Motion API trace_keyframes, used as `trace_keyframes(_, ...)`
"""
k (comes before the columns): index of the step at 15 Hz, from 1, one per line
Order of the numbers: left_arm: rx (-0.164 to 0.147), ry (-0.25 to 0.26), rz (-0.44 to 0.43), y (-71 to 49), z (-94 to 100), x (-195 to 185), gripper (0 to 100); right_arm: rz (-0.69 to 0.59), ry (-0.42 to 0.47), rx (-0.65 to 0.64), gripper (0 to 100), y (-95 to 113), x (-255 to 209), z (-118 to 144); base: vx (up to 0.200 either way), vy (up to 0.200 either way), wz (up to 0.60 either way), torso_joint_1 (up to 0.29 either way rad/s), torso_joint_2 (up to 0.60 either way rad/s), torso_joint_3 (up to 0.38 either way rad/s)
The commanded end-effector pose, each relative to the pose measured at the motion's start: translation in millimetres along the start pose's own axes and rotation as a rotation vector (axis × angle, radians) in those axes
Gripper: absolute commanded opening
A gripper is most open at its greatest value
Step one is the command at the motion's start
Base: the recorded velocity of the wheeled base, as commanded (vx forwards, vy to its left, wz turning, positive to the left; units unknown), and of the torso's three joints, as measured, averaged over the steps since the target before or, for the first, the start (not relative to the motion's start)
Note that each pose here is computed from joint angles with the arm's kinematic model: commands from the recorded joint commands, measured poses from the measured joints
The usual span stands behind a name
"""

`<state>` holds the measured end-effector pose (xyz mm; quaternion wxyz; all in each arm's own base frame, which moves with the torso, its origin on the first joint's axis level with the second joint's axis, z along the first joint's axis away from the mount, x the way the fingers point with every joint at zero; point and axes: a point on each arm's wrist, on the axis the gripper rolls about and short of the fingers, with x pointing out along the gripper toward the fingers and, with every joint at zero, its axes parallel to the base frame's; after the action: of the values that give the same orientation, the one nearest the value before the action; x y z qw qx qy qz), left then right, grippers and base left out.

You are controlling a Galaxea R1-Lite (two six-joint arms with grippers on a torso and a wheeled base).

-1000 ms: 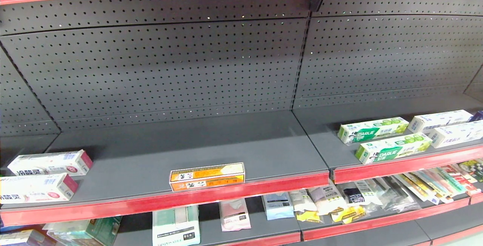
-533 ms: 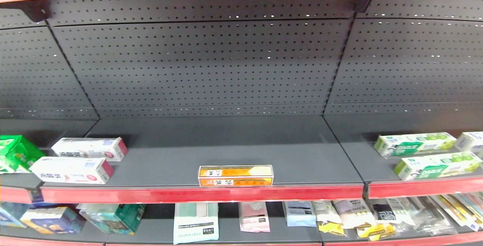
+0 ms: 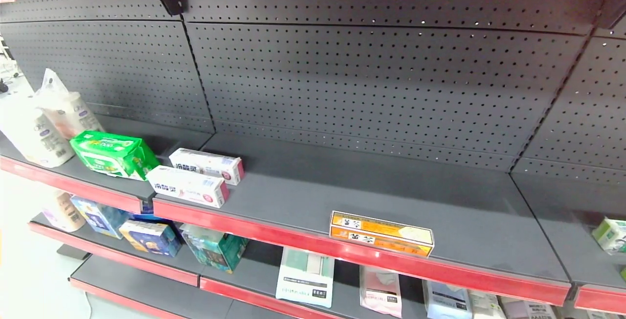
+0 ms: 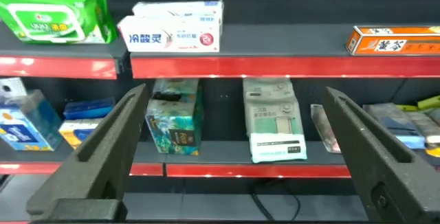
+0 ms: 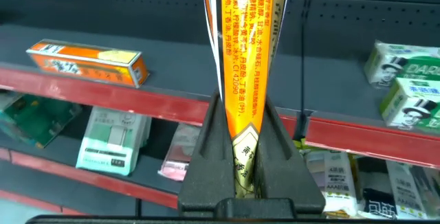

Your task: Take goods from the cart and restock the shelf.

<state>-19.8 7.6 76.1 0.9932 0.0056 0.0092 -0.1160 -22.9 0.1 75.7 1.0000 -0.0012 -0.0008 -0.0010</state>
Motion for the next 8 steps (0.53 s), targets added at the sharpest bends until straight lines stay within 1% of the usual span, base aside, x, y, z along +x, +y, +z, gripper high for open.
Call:
trace_keyframes(1,0.000,-0.001,0.001,0.0,0.1,0.0,100,0.002,0.000,0.001,0,0.0,0.0,0.2,0.000,0.000,0.00,0.000,0.00,0.000)
trace_keyframes(4,-0.002,-0.004,-0.001,0.0,0.0,-0.2,100,-0.001,0.002,-0.010,0,0.0,-0.1,0.7,0.000,0.000,0.00,0.000,0.00,0.000)
trace_keyframes(6,-0.003,-0.004,-0.001,0.0,0.0,-0.2,100,0.008,0.035,-0.057,0,-0.1,2.6,2.1,0.000,0.000,0.00,0.000,0.00,0.000)
trace_keyframes(8,-0.001,-0.023,-0.014,0.4,-0.4,-1.6,100,0.017,0.033,-0.059,0,-0.1,2.5,2.1,0.000,0.000,0.00,0.000,0.00,0.000)
